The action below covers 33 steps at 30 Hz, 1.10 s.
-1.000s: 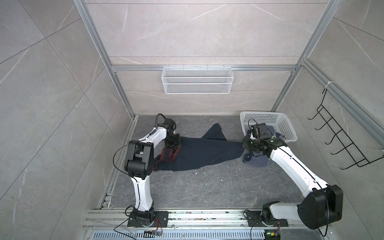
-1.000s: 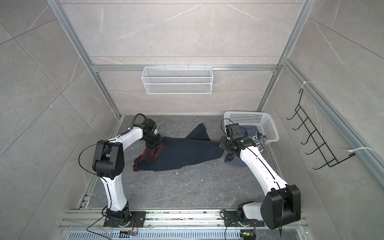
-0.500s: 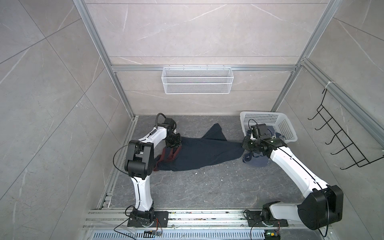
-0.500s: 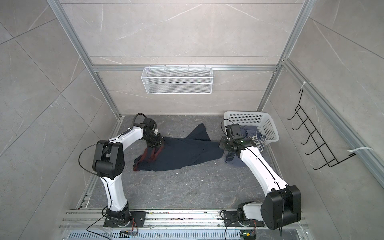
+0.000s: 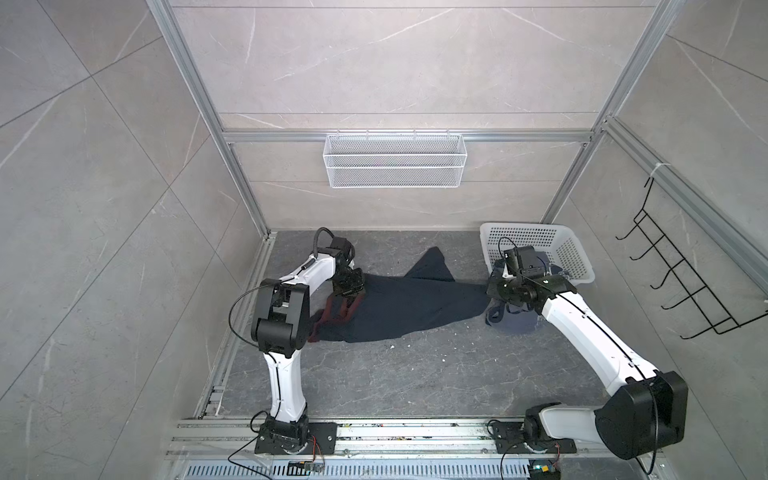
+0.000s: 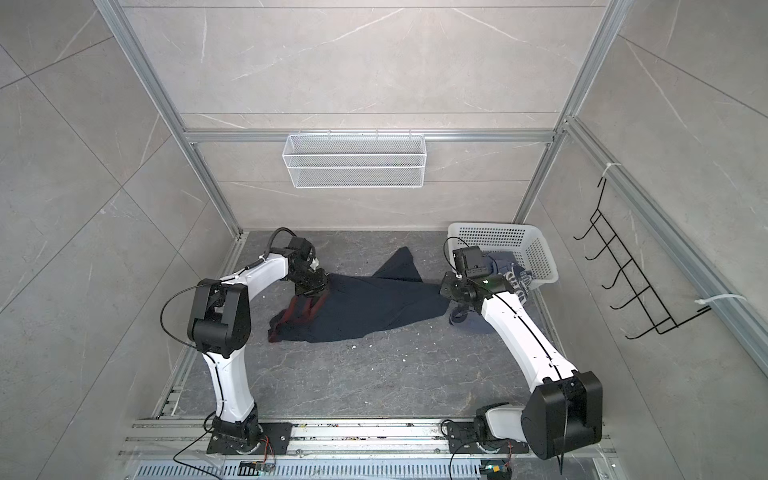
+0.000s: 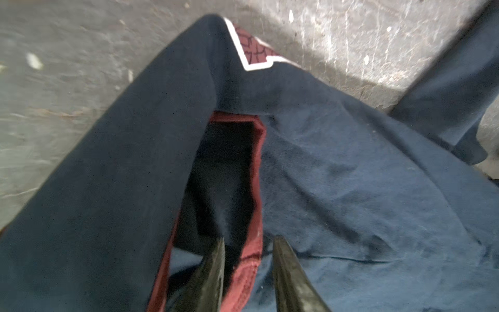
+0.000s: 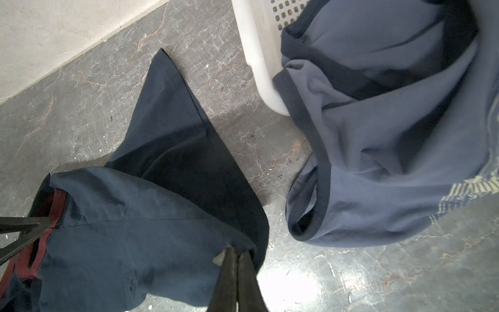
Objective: Fold and stack the tank tops
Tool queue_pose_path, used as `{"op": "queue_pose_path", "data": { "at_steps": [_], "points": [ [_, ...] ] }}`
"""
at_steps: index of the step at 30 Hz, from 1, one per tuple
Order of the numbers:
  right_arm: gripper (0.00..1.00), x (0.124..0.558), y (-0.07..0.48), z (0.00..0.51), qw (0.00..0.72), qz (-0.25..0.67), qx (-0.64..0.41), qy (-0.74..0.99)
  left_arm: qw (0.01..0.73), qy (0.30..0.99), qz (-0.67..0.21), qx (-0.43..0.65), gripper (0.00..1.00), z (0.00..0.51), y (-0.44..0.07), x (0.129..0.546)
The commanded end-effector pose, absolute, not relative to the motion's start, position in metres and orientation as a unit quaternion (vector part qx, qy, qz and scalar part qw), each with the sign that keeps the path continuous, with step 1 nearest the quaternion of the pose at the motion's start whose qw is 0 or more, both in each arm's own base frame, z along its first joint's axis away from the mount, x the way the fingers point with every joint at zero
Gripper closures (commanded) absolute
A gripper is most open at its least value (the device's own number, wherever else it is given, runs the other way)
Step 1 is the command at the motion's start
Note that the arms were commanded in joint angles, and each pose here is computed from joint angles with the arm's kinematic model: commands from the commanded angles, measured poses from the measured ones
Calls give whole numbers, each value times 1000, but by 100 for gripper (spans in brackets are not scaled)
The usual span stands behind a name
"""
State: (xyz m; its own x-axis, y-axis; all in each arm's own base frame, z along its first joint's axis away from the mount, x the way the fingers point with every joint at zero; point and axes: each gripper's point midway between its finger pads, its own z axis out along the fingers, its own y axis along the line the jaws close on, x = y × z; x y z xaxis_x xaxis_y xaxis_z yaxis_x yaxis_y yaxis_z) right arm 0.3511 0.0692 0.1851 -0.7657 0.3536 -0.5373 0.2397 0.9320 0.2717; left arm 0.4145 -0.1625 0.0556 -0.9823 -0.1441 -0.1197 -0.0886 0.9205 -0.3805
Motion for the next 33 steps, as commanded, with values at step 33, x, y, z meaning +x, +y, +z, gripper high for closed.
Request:
{"op": "queue_pose_path", "data": {
  "at_steps": [33],
  "points": [
    [100, 301, 37, 445, 531, 128, 137, 827, 554, 755, -351, -29, 100, 451, -137, 349]
  ]
}}
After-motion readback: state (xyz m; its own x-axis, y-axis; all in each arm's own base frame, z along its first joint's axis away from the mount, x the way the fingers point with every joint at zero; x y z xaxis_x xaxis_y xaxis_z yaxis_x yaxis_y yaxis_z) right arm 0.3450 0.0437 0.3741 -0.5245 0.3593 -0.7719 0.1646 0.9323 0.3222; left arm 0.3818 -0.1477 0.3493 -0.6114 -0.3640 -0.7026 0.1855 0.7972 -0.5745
